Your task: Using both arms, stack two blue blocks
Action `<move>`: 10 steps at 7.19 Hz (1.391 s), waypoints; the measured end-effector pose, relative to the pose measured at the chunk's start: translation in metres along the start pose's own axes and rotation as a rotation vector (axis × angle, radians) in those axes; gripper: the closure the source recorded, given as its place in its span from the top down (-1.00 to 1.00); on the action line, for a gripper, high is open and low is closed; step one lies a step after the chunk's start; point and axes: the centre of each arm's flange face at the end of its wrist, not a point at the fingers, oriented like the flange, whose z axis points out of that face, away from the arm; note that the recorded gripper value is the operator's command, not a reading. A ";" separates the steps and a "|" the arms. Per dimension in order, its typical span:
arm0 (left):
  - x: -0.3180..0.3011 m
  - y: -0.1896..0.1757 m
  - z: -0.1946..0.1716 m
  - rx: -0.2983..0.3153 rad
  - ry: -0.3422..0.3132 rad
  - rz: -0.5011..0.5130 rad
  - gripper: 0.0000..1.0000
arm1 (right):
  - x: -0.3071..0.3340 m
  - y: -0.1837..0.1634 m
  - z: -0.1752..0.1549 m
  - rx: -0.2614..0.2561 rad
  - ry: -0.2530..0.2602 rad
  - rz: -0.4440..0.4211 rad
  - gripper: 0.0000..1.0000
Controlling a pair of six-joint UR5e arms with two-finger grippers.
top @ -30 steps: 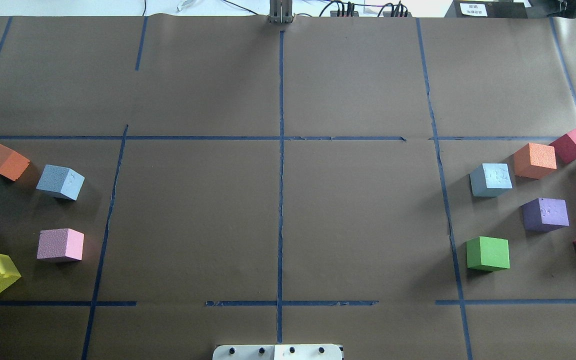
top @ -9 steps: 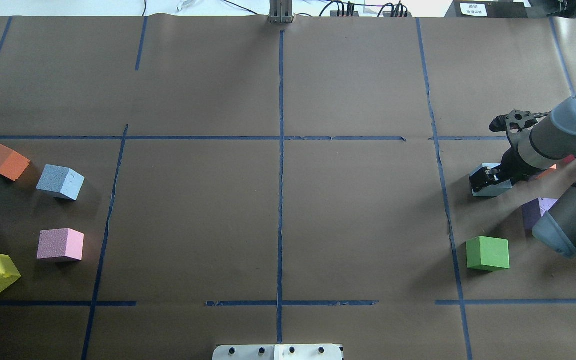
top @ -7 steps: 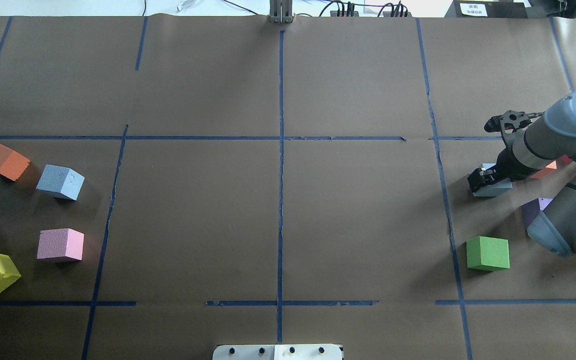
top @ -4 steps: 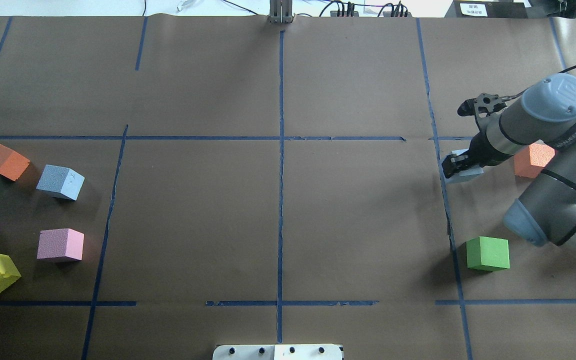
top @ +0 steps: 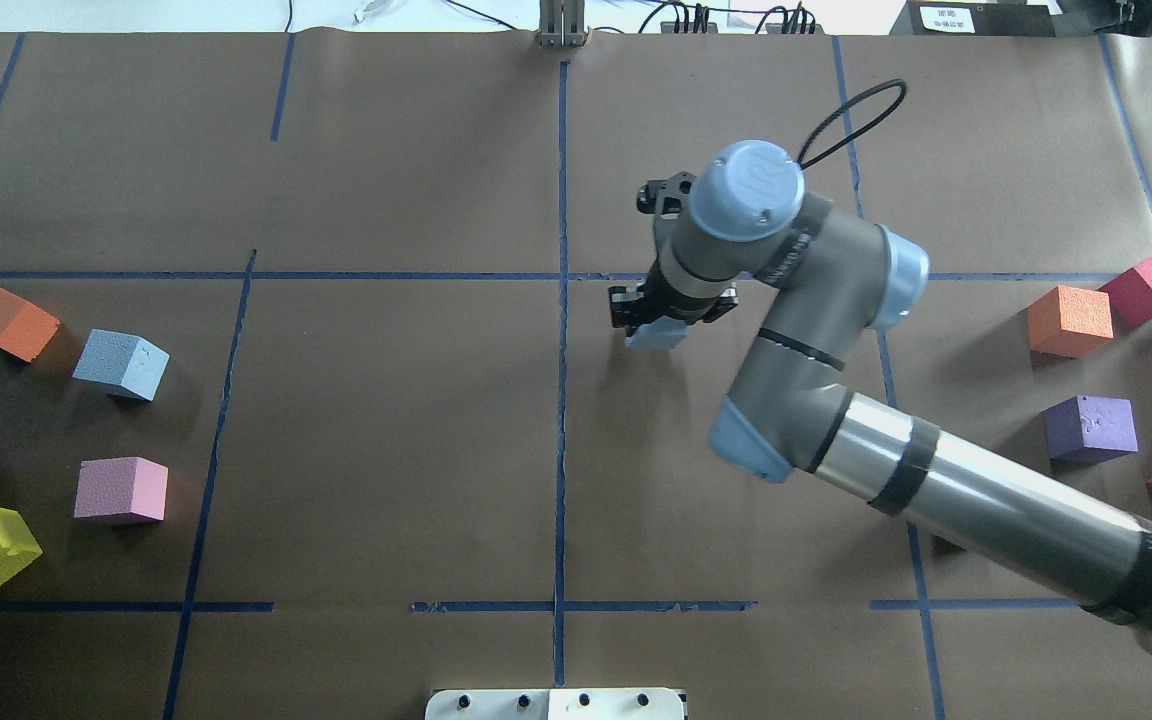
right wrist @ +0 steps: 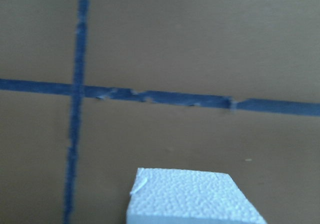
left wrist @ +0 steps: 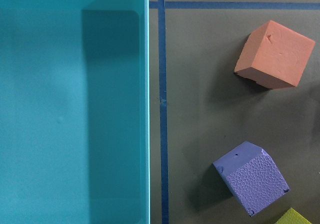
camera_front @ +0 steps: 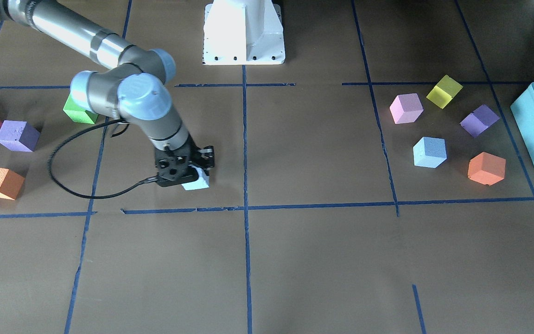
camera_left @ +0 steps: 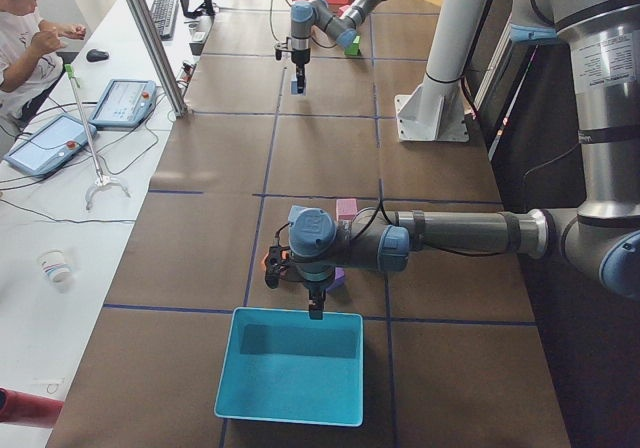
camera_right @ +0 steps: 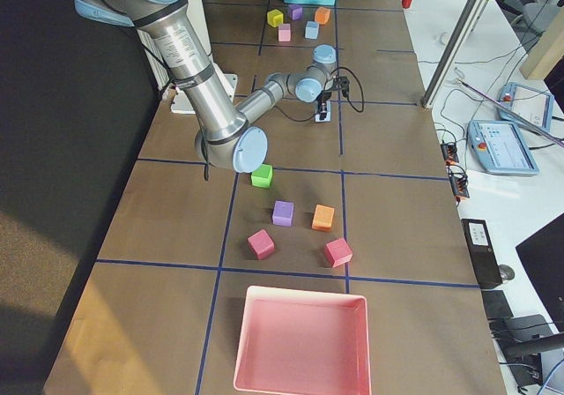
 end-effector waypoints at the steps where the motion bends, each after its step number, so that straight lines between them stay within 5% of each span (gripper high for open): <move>1: 0.000 0.000 0.000 0.000 0.000 0.000 1.00 | -0.053 0.007 0.002 -0.003 0.034 0.048 -0.54; 3: -0.001 0.000 0.001 -0.002 0.000 -0.002 1.00 | -0.096 0.022 0.010 -0.010 0.072 0.084 0.85; 7: 0.000 0.001 0.001 -0.001 0.000 -0.001 1.00 | -0.108 0.031 0.019 0.023 0.099 0.071 0.98; 10: 0.003 -0.003 -0.002 0.011 -0.010 0.025 1.00 | -0.059 -0.045 -0.038 -0.025 0.057 0.098 0.98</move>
